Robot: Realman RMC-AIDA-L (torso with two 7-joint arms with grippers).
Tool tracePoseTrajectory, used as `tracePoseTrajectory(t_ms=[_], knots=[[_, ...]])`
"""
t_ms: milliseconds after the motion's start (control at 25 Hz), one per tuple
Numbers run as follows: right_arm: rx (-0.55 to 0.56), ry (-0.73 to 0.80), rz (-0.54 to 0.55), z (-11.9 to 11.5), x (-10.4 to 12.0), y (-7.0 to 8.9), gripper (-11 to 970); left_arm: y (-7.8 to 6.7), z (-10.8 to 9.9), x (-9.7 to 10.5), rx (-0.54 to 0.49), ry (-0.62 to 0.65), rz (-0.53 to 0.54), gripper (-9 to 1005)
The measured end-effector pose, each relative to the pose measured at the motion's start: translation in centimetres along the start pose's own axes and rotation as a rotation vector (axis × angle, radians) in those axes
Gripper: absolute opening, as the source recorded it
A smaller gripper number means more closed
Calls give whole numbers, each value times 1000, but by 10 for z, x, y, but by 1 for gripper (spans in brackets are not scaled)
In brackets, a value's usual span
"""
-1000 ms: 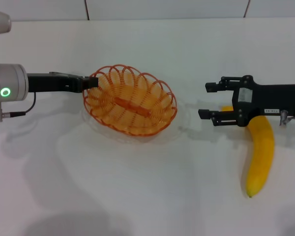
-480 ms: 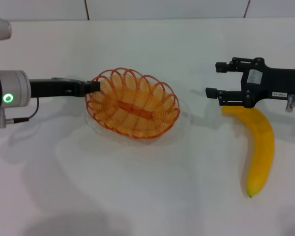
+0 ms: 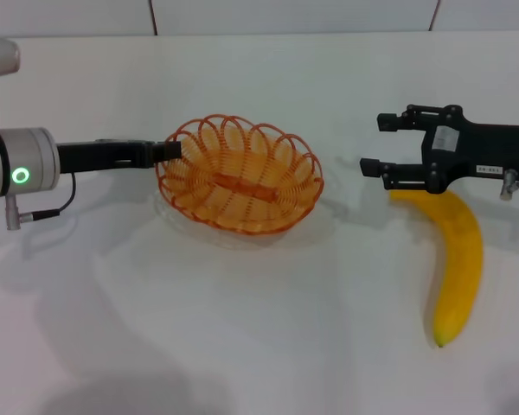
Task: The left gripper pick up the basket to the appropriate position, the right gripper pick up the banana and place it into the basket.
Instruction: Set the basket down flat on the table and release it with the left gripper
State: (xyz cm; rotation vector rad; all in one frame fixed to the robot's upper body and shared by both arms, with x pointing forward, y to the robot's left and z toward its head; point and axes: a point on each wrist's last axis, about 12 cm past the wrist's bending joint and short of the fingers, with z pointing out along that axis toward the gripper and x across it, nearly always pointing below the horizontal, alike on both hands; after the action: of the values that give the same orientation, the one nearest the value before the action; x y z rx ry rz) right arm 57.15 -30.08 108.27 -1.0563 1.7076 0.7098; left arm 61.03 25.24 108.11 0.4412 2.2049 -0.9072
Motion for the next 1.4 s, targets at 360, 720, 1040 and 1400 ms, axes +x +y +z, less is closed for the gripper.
tracePoseTrajectory(t_ms=[360, 720, 1040, 1400], knots=[[-2, 0, 6, 0, 0, 0, 766, 2, -1, 3, -13, -20, -21, 65], [14, -12, 13, -1, -1, -1, 766, 4, 0, 9, -22, -13, -43, 66], [28, -24, 20, -6, -1, -3, 766, 4, 1, 10, -22, -13, -51, 66], [25, -23, 19, -6, -1, -3, 765, 2, 4, 10, -12, -4, -52, 66]])
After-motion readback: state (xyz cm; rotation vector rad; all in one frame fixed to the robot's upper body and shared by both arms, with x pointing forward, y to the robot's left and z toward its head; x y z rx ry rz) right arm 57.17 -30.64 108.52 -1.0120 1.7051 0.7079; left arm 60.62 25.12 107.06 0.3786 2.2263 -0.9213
